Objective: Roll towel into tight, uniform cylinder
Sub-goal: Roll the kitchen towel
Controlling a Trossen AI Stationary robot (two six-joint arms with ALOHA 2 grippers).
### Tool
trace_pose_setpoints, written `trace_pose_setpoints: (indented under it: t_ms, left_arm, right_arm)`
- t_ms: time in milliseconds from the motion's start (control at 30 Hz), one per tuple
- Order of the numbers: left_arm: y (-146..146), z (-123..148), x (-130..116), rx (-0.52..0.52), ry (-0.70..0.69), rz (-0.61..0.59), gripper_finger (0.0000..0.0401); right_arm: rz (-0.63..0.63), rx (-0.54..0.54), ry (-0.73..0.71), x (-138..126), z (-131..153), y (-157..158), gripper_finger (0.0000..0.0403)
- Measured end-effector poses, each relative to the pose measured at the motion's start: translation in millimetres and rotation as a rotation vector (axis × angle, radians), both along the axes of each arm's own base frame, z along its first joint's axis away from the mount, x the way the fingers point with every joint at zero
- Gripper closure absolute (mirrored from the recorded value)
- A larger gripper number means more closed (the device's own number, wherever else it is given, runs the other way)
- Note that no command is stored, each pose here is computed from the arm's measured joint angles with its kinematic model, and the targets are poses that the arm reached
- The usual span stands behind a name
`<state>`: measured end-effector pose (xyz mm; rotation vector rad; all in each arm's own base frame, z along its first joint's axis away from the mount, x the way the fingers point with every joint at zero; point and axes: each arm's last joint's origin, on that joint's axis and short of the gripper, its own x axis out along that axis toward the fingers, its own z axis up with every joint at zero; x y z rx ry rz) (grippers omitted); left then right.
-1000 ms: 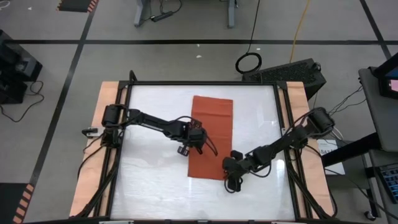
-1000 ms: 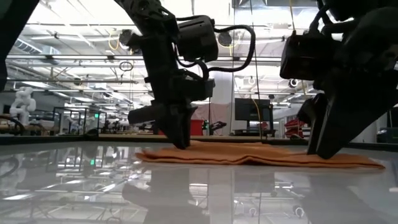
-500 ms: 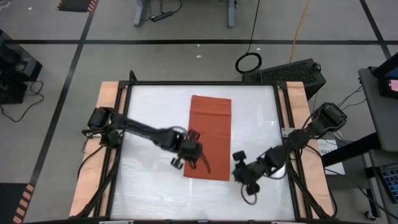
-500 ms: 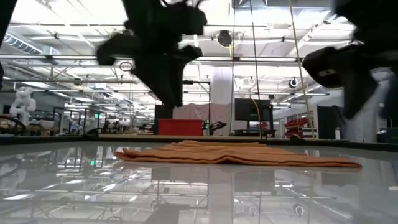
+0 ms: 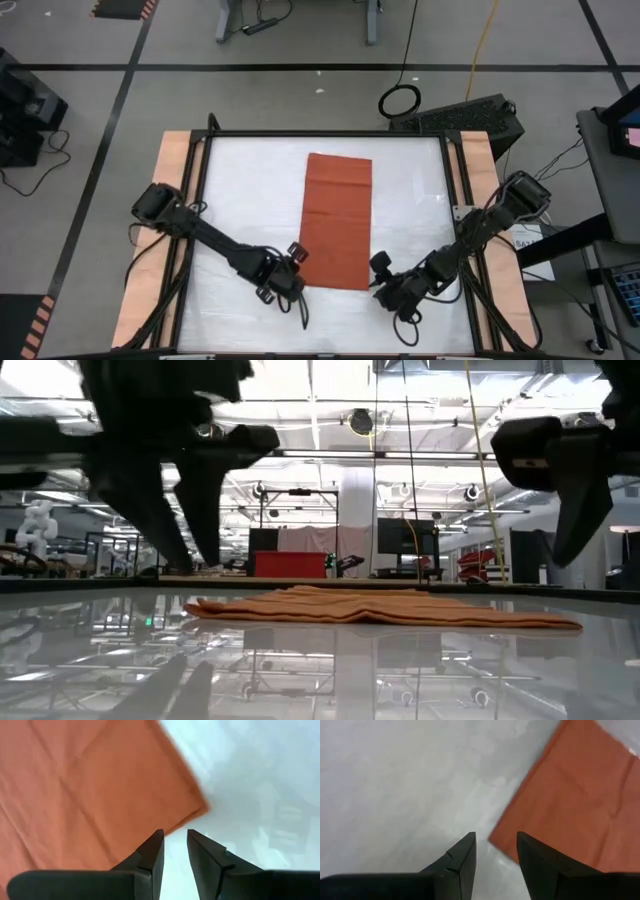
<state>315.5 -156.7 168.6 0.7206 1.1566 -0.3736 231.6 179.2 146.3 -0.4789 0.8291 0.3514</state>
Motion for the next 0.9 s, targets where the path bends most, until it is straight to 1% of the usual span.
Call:
trace_pose_setpoints:
  t_ms: [133, 367, 467, 567, 767, 833, 900]
  left_arm:
    - [-6.3, 0.4, -1.9, -0.017, -0.014, 0.007, 0.0308]
    - [-14.2, 1.5, -2.5, -0.045, -0.047, 0.014, 0.0308]
    - [-15.7, 1.5, -3.4, -0.041, -0.048, 0.011, 0.0308]
    - [-17.1, 1.2, -5.2, -0.04, -0.04, 0.014, 0.0308]
    - [-24.2, 1.1, -9.6, -0.046, -0.039, 0.007, 0.0304]
    - [-24.3, 1.3, -9.3, -0.045, -0.051, 0.032, 0.029]
    - [-24.5, 1.7, -8.9, -0.039, -0.072, 0.064, 0.0267]
  right_arm:
    - [-0.008, 0.003, -0.029, 1.7, 1.6, 0.8, 0.0258]
    - [-0.056, 0.034, -0.013, 0.5, 0.8, 0.8, 0.0216]
    - [-0.064, 0.04, -0.016, -1.3, 0.9, 2.9, 0.0205]
    - [-0.078, 0.04, -0.027, -4.3, 1.1, 6.5, 0.0205]
    - [-0.12, 0.029, -0.069, -11.2, 1.9, 14.0, 0.0216]
    - [-0.126, 0.03, -0.077, -13.2, 2.1, 16.3, 0.0221]
    - [-0.132, 0.036, -0.08, -14.6, 2.2, 17.8, 0.0225]
